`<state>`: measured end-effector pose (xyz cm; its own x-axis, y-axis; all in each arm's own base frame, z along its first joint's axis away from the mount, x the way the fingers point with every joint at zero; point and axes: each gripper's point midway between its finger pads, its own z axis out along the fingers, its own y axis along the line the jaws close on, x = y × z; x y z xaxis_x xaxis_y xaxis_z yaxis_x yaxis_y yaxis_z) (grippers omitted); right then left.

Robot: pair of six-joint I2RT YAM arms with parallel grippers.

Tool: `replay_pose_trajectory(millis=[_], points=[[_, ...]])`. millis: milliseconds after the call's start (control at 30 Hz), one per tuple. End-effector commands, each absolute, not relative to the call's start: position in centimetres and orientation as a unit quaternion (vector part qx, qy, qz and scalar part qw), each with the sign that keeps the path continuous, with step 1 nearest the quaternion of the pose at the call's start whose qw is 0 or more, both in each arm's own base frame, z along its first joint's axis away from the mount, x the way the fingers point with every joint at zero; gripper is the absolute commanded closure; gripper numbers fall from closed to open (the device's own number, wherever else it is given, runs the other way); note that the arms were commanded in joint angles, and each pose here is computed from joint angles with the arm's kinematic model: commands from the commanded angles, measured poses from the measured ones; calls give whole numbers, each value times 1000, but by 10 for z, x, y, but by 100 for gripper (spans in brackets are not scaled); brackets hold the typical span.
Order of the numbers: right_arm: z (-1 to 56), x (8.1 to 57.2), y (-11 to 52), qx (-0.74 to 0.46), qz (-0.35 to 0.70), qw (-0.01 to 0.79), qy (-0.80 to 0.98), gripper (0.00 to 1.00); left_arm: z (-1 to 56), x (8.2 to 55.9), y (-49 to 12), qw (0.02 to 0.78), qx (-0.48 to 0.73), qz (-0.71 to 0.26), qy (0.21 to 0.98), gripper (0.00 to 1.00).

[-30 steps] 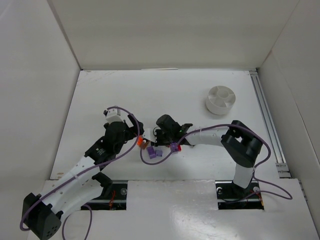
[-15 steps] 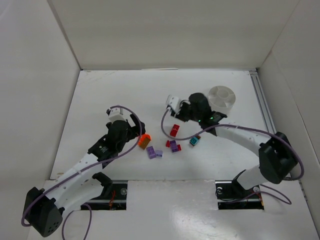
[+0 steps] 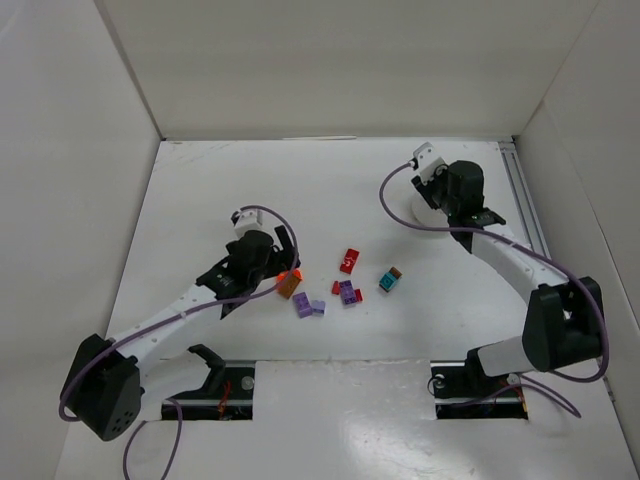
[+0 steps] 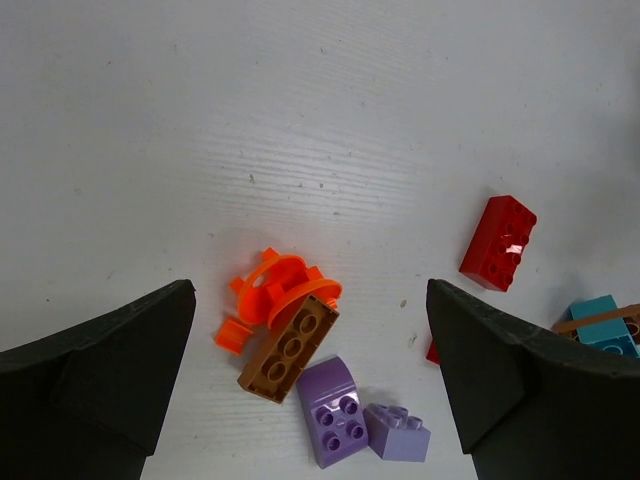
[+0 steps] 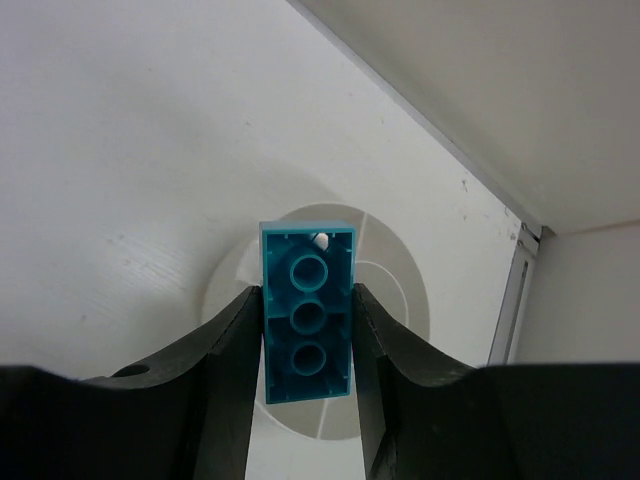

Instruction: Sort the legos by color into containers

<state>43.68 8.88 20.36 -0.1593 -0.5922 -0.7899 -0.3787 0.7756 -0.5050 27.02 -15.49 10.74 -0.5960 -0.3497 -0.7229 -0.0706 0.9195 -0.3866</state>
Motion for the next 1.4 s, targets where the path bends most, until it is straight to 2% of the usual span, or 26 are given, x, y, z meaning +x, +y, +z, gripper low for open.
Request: replay_pose_trajectory(millis=[0,367,700,733,867,1033,1233,1300,1367], points=[[207,448,75,-313,-97,585,742,83,133,285,-165,455,-118,-182,864,0],[182,462,71,-361,-83,581,725,80,129,294,-180,439,-94,-184,875,0],[181,455,67,-360,-81,580,726,65,129,294,-180,439,-94,-184,875,0],[181,455,68,-366,-81,581,723,57,129,294,-180,439,-94,-184,875,0],[177,453,68,-367,-80,577,725,47,126,290,-179,433,-92,-185,877,0],[185,451,70,-364,-76,585,720,41,127,289,-178,433,-92,-185,877,0],[190,448,71,-366,-74,591,715,40,127,284,-179,426,-87,-189,881,0],[202,441,77,-371,-69,604,702,37,123,282,-178,419,-90,-186,884,0],[209,436,84,-376,-63,611,693,29,118,279,-176,412,-95,-183,888,0]])
